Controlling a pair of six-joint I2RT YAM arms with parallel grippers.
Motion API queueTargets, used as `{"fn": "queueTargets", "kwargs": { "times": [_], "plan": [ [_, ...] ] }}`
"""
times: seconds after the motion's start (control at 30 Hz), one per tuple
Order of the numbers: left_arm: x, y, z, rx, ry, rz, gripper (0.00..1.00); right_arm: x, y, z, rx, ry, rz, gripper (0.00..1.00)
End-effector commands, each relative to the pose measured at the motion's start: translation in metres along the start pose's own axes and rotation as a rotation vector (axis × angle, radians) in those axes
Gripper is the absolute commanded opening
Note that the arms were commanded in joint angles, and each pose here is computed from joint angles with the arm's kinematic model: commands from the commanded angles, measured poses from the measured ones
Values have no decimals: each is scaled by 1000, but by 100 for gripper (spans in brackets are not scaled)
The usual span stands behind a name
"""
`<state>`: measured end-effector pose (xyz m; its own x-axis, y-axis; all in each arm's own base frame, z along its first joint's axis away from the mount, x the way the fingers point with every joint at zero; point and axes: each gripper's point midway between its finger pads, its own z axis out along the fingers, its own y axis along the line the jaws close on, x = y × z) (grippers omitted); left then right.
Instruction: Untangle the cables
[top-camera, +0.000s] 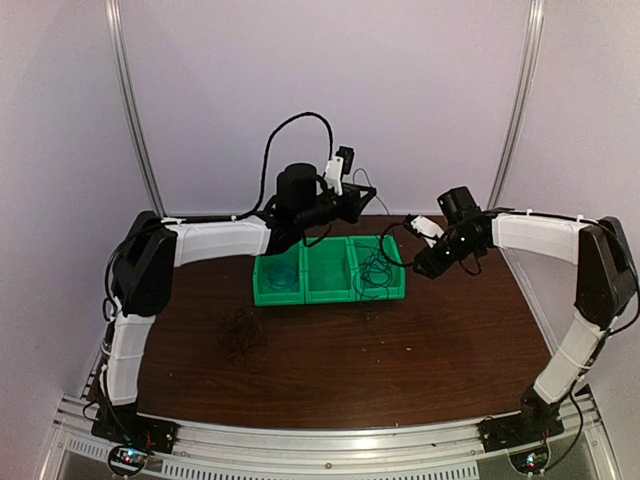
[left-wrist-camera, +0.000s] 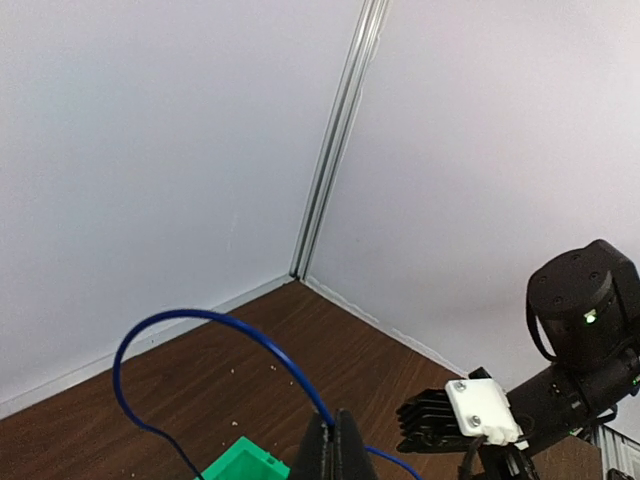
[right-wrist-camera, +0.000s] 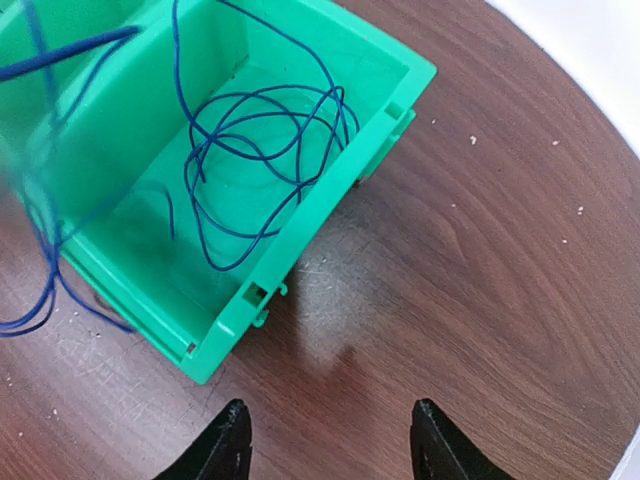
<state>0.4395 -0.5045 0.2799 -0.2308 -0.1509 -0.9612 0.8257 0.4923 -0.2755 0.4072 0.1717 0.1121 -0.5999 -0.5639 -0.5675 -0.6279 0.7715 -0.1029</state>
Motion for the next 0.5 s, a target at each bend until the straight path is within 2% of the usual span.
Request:
{"fn": "queueTargets", "kwargs": {
  "times": [0.0, 0.13, 0.47],
  "plan": [
    [-40, -17, 10, 58, -98, 95, 0, -23, 14, -56, -47, -198, -121, 55],
    [-43, -16, 23, 66, -90, 106, 0, -18, 30, -74, -76, -265, -189, 54],
    [54, 19, 37, 8, 32, 69, 0, -5, 49, -83, -142, -295, -196, 54]
  ]
}}
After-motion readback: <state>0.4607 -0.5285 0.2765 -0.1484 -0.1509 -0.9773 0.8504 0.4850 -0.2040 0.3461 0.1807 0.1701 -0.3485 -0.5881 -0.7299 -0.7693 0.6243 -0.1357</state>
